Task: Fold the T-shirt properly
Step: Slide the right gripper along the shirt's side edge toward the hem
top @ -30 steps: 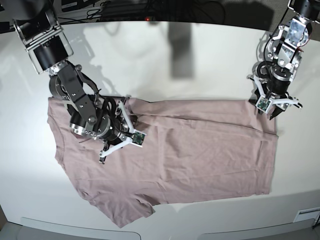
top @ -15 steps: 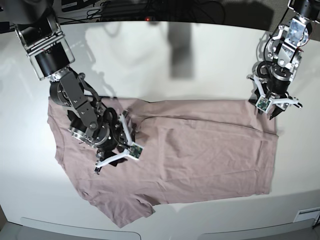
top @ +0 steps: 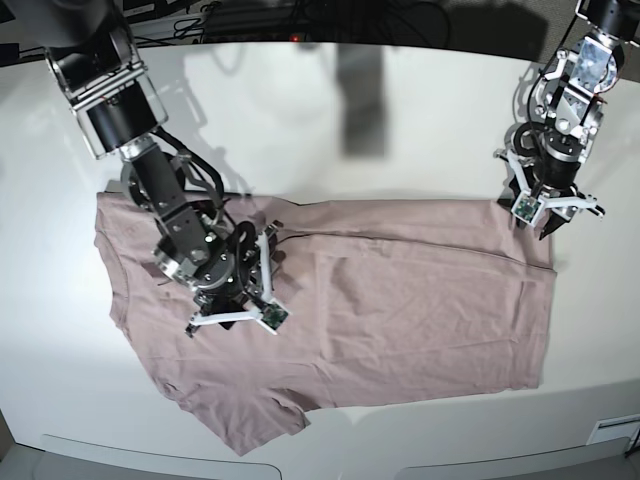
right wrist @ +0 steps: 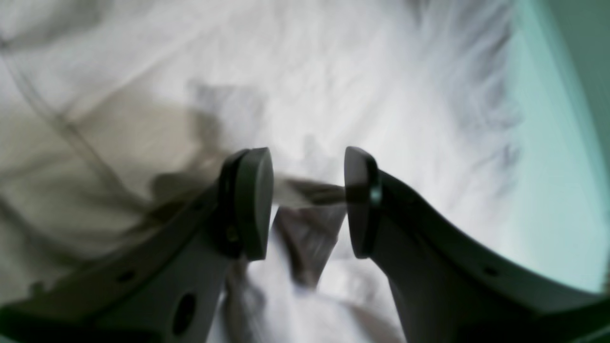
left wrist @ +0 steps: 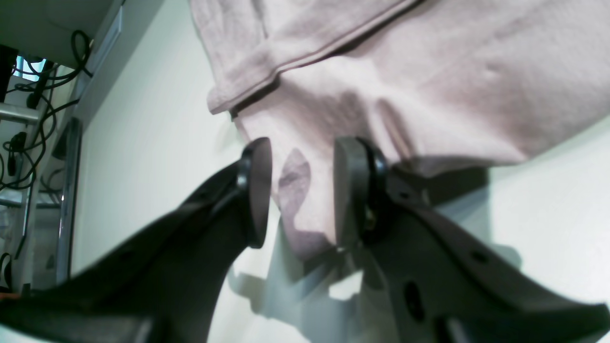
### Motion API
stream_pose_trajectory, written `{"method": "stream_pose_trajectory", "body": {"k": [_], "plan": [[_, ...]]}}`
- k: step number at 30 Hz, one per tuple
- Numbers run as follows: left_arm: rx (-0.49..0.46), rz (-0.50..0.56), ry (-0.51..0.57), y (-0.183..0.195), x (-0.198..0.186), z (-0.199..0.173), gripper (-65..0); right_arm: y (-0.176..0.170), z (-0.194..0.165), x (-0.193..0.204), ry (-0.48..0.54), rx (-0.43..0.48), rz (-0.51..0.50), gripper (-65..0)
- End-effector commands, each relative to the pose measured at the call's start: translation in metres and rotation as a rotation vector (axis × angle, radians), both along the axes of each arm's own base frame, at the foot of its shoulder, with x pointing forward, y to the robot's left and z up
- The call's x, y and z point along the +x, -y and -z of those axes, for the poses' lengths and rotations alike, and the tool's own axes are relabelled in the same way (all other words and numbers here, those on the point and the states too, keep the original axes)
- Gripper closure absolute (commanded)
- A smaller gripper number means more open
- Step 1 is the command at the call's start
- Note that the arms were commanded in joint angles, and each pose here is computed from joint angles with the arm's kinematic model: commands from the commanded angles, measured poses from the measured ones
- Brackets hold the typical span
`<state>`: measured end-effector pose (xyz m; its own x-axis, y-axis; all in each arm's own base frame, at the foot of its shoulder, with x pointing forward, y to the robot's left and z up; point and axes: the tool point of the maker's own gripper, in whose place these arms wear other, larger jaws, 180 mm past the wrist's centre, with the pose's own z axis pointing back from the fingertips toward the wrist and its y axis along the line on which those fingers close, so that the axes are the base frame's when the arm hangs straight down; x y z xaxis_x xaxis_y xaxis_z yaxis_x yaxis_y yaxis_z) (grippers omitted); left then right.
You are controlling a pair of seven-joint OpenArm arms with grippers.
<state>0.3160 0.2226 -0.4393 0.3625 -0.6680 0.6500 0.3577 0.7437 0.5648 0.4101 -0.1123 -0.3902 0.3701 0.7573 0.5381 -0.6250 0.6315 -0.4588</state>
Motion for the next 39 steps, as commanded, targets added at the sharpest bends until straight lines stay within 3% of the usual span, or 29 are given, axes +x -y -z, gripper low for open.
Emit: {"method": "stream_pose_trajectory", "body": {"k": [1,4,8,11,16,21,31,39], "plan": [[0.011,-0.002,0.002,-0.005,0.003,-0.004,-21.5,0.003,-0.026,0.015,0.058,0.050,0.013,-25.5],[0.011,-0.002,0.002,-0.005,0.003,-0.004,-21.5,0.009,-0.039,0.007,0.033,0.196,0.057,-25.5],[0.011,-0.002,0.003,-0.005,0.003,-0.004,-21.5,0.026,-0.059,-0.002,0.084,0.319,0.131,-25.5],[0.009,0.000,0.006,-0.004,0.003,-0.005,-21.5,0.025,-0.064,-0.021,0.059,0.424,0.113,-25.5],[0.009,0.000,0.005,-0.004,0.003,-0.005,-21.5,0.054,-0.038,-0.050,0.008,0.441,0.201,-25.5],[0.008,0.002,0.008,-0.004,0.004,-0.005,-21.5,0.069,-0.019,-0.055,-0.033,0.446,0.263,-25.5],[0.008,0.002,0.008,-0.004,0.004,-0.005,-21.5,0.070,0.013,-0.029,-0.103,0.528,0.363,-25.5],[0.008,0.003,0.009,-0.004,0.004,-0.005,-21.5,0.071,0.007,-0.008,-0.078,0.552,0.387,-25.5]]}}
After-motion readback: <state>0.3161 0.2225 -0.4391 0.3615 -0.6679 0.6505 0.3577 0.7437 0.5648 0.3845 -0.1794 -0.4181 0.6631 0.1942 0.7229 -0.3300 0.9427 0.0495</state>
